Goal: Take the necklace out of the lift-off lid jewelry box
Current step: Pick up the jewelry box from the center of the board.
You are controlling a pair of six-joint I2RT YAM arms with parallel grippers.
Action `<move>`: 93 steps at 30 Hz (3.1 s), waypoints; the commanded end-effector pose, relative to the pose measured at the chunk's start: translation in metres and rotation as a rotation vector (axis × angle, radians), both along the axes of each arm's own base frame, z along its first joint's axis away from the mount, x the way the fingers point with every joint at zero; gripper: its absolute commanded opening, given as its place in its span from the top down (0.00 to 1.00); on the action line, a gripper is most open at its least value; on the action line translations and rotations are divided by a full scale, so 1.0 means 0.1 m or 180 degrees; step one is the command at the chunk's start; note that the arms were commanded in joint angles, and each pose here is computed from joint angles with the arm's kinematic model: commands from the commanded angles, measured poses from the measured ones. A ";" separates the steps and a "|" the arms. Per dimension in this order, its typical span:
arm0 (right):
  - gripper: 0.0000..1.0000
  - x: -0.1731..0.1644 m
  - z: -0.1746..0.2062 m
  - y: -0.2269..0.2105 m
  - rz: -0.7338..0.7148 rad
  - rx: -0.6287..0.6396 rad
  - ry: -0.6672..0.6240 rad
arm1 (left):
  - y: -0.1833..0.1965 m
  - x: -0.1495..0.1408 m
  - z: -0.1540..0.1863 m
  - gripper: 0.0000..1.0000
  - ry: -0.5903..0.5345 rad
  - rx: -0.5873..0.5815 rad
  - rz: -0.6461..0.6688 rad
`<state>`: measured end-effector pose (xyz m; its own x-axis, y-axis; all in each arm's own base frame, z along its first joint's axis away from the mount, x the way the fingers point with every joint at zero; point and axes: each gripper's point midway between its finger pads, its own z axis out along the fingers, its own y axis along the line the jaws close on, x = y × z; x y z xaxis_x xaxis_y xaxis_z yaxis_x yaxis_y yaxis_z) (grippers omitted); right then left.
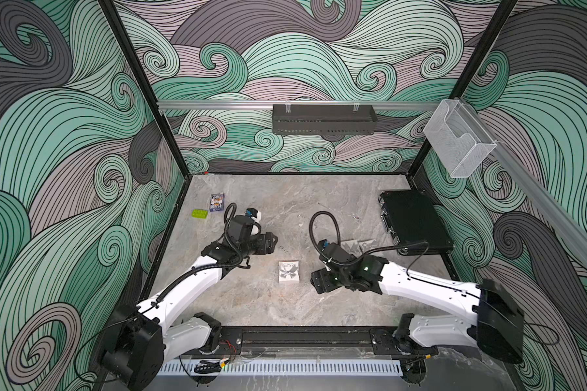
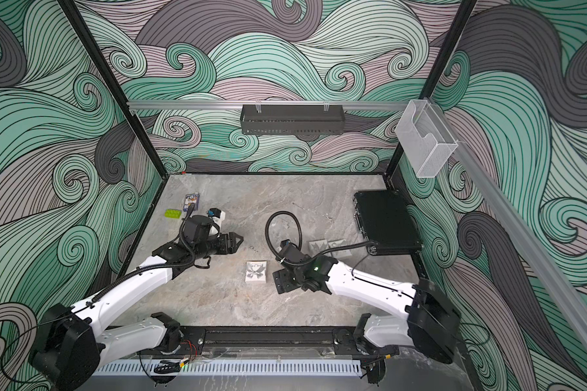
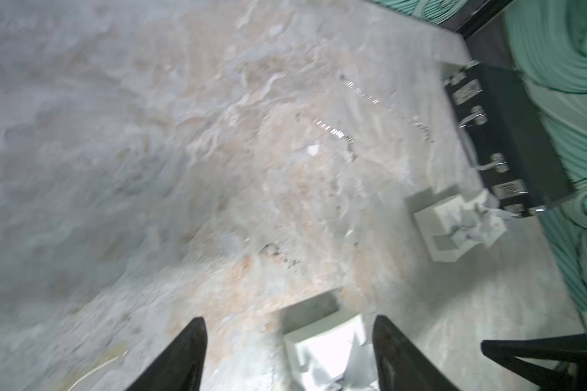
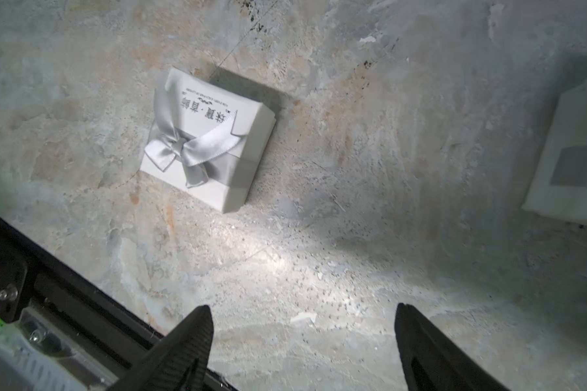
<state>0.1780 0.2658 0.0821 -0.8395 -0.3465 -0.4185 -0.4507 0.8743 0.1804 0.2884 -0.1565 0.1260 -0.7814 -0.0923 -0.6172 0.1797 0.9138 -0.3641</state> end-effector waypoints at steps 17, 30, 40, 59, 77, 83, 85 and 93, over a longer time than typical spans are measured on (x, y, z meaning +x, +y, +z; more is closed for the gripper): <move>0.07 0.25 -0.24 0.90 -0.0023 -0.0439 -0.0159 | 0.44 -0.01 -0.13 0.22 -0.0162 0.0077 0.0480; 0.05 0.27 -0.32 1.12 0.0000 -0.0342 -0.0116 | 0.44 -0.02 -0.13 0.22 -0.0168 0.0019 0.0477; 0.07 0.31 -0.39 1.20 0.0172 -0.0391 -0.0087 | 0.47 -0.03 -0.16 0.22 -0.0154 0.0041 0.0500; 0.12 0.33 -0.41 1.19 0.0497 -0.0509 -0.0021 | 0.50 -0.02 -0.22 0.22 -0.0106 0.0049 0.0531; 0.12 0.38 -0.51 1.14 0.0298 -0.0758 0.0116 | 0.53 -0.03 -0.25 0.22 -0.0079 0.0081 0.0569; 0.17 0.40 -0.48 1.10 0.0280 -0.0782 0.0060 | 0.53 -0.03 -0.26 0.22 -0.0063 0.0078 0.0567; 0.19 0.41 -0.46 1.09 0.0286 -0.0784 0.0036 | 0.54 -0.03 -0.26 0.22 -0.0061 0.0084 0.0574; 0.23 0.32 -0.23 1.10 0.0430 -0.0393 0.0154 | 0.46 -0.04 -0.22 0.22 -0.0102 -0.0025 0.0435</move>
<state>0.2108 0.3778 0.0361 -0.8036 -0.5147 -0.2988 -0.5474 0.8363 0.0316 0.2830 -0.1064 0.0999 -0.7480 -0.1976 -0.6336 0.0409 0.9391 -0.3411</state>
